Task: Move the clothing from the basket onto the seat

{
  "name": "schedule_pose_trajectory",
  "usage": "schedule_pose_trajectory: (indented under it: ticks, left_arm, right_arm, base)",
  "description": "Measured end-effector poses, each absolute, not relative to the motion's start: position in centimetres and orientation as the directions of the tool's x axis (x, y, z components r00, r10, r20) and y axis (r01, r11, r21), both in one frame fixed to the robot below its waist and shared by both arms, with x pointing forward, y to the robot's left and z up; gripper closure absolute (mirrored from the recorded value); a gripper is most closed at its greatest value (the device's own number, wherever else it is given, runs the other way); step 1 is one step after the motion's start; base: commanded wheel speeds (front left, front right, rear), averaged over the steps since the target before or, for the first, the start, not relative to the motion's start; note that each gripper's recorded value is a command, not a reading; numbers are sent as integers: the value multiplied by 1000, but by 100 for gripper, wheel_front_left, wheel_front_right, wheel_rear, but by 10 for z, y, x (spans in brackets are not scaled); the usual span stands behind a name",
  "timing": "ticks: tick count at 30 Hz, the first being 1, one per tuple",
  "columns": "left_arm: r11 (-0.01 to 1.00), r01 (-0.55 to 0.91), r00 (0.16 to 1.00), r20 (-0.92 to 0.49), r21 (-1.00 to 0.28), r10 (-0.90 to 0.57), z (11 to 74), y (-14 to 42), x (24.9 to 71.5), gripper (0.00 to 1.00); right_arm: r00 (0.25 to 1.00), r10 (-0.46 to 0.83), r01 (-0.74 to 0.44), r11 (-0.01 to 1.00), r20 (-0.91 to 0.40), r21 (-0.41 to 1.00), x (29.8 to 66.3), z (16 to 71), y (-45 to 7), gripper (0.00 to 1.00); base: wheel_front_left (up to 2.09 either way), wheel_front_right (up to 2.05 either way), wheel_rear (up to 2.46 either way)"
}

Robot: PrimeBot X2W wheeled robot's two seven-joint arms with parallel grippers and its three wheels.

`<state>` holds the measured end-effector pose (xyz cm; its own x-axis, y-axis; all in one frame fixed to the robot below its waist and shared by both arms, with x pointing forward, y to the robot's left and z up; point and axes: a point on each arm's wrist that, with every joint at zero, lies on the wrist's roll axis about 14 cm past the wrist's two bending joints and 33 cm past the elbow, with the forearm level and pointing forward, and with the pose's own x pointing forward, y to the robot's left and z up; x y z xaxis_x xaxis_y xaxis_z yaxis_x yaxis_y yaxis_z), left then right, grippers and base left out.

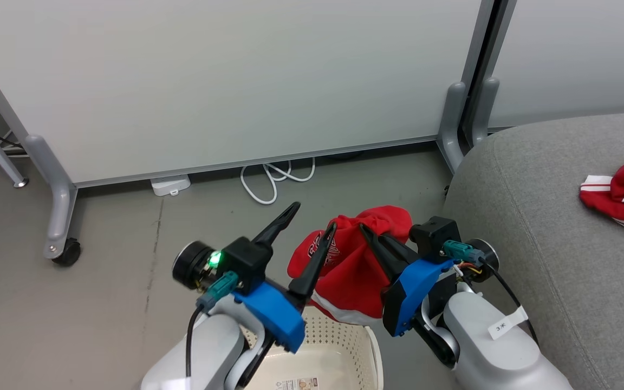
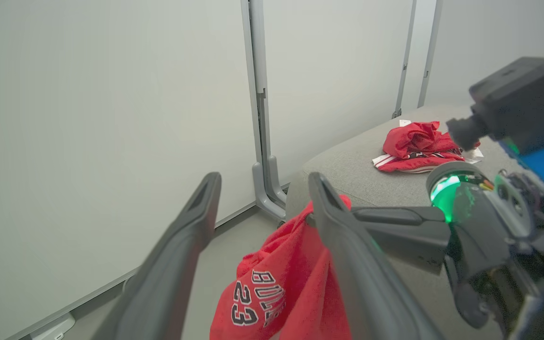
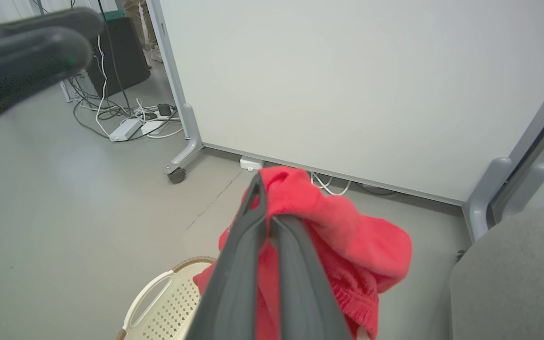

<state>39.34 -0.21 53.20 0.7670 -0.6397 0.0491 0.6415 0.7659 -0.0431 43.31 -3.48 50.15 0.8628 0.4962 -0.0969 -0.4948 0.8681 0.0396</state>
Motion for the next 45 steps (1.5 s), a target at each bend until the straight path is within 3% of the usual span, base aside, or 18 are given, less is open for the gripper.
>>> schedule_pose_trajectory:
  ticks: [9,21,34,45]
  left_arm:
    - [850,517,856,28,-105,-517,504,45,376,0]
    - [900,414,905,-39,-134,-423,472,81,357,0]
    - [899,414,906,-34,-139,-423,471,78,360,0]
    - [845,513,850,-48,-154,-525,464,37,370,0]
  right_arm:
    - [869,490,-489,872,-66,36,436,510,-36,100]
    - [881,470,-468,883,-63,42,435,510,-43,100]
    - [893,445,-443,895,-61,44,433,512,-54,100]
    - [944,323,-320,946,-71,45,428,509,-105,100]
  base:
    - [0,0,0]
    - [0,0,0]
    - [0,0,0]
    - [0,0,0]
